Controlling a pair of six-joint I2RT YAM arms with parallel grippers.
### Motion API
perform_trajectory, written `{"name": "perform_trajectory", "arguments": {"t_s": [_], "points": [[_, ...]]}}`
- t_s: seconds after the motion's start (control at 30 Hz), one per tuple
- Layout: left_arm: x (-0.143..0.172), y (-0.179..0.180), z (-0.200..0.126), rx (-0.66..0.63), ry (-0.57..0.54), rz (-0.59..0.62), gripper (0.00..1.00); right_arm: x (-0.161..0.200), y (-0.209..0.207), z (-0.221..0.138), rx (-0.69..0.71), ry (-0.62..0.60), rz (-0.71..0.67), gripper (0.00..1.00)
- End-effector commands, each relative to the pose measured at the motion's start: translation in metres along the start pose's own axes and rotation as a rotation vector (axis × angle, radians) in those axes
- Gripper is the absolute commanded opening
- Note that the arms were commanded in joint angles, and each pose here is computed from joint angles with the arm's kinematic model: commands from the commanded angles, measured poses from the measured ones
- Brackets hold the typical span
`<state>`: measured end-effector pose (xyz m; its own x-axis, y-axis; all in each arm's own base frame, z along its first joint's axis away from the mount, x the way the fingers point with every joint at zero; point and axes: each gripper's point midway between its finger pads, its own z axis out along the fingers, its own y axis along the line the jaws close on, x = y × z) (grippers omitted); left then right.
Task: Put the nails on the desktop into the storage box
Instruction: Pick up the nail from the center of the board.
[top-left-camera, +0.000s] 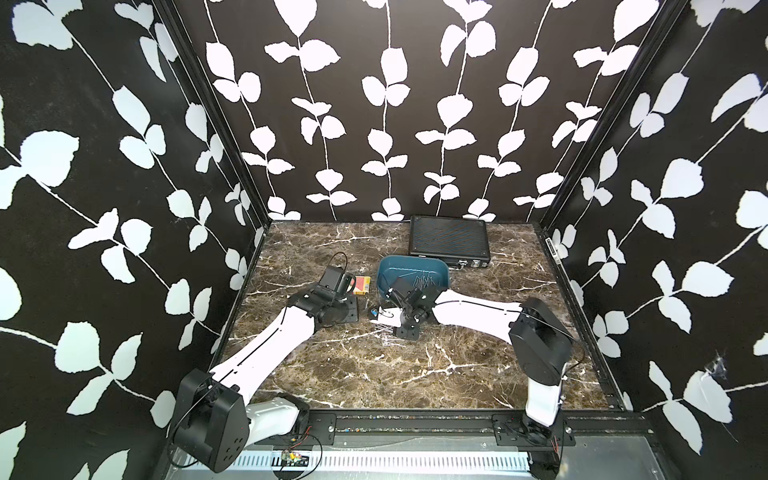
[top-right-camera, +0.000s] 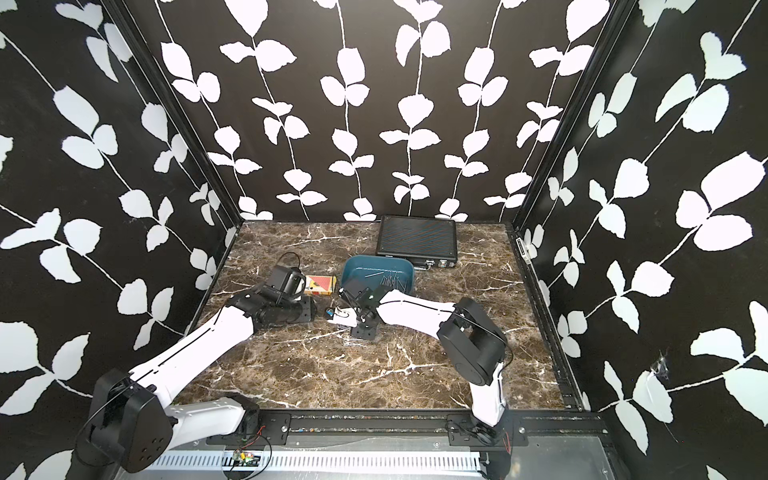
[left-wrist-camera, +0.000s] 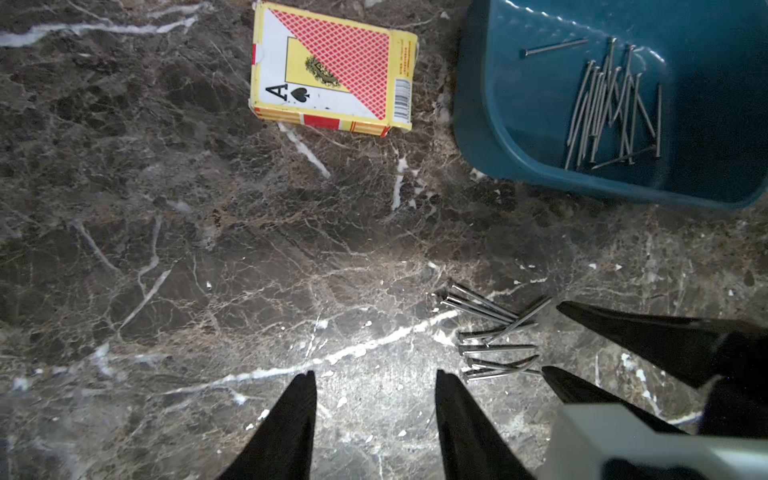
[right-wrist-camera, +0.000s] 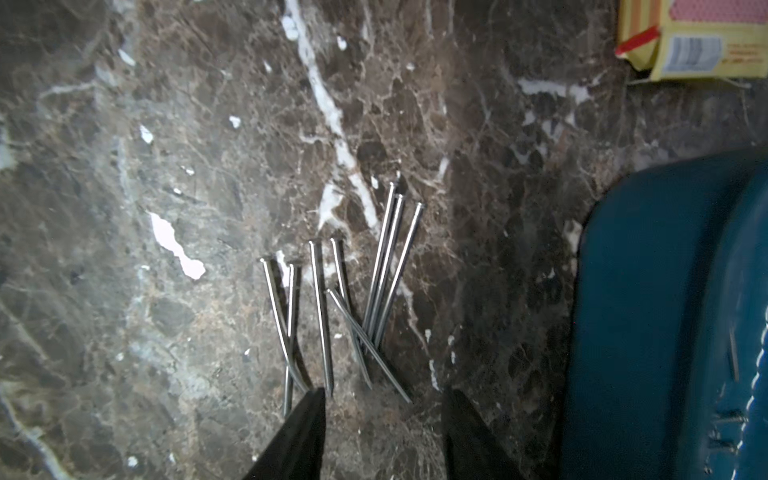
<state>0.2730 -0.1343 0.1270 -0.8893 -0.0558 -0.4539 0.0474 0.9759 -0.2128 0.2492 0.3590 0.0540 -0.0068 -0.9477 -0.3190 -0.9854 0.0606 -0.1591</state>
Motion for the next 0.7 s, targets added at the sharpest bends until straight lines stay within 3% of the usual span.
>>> {"name": "perform_trajectory", "arguments": {"t_s": [0.0, 0.27, 0.67], "points": [[0.006, 0.005, -0.005, 0.011, 0.021, 0.014, 0.49, -0.009, -0.005, 0.005, 0.035, 0.012, -0.036, 0.46], [0.002, 0.008, -0.005, 0.022, 0.028, 0.015, 0.49, -0.002, -0.001, 0.017, 0.022, 0.046, -0.048, 0.41], [0.004, 0.012, 0.001, 0.027, 0.044, 0.004, 0.49, 0.003, -0.001, 0.025, 0.019, 0.072, -0.022, 0.16]]}}
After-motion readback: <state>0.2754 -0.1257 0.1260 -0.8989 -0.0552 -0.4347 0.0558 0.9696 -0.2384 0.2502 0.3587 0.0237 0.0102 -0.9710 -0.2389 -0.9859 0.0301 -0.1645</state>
